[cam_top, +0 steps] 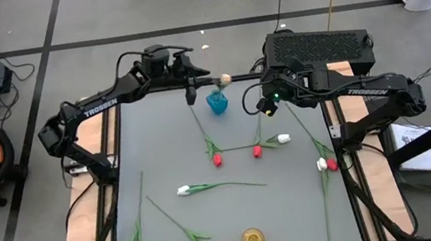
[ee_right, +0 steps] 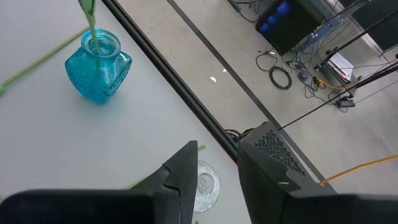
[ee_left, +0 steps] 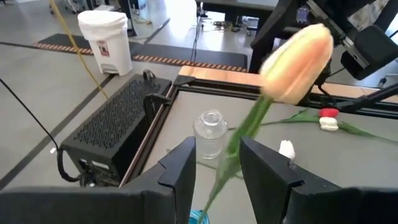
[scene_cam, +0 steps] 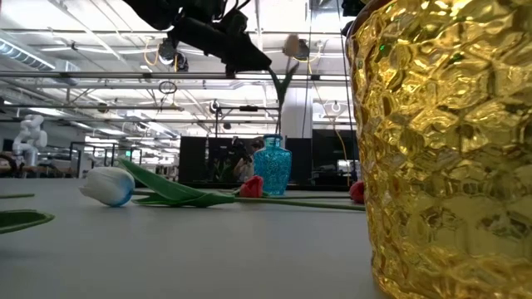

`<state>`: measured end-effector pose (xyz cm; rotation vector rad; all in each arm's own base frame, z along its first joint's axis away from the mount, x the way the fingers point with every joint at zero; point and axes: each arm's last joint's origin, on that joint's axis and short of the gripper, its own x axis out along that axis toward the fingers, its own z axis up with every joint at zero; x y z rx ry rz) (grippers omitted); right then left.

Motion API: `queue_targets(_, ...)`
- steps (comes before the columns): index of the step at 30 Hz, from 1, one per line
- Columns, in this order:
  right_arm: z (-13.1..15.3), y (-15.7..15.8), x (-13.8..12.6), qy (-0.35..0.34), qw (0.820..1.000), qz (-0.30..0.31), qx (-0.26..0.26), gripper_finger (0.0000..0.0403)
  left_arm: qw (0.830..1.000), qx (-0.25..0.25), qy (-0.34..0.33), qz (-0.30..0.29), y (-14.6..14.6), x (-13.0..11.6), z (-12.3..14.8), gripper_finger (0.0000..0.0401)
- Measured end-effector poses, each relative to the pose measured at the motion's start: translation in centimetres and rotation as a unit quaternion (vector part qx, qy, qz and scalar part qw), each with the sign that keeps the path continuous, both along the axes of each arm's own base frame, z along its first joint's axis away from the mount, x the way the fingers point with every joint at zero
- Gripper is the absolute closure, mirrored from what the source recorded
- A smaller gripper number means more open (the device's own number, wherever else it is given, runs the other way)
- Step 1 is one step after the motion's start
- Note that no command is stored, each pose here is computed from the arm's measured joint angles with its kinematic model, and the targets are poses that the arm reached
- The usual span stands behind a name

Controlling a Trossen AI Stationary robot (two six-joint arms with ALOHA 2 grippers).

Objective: Sort flowers into vase by color
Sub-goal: Put the right yellow flower into the blue vase

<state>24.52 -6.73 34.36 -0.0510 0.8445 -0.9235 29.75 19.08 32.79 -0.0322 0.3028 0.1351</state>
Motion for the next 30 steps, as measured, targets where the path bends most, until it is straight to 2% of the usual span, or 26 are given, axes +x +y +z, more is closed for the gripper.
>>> queue_targets(19,-0.2,0.1,-0.1,0.009,1.0,0.006,0.011,0.0298,1.0,0.0,0.004,-0.001,-0.1,-0.2,0.2,0.027)
queue_targets(30,-0.8,0.3,-1.4,0.088,0.996,0.007,0.026,0.0298,0.998,0.001,0.058,0.013,-1.3,-2.6,1.2,0.027)
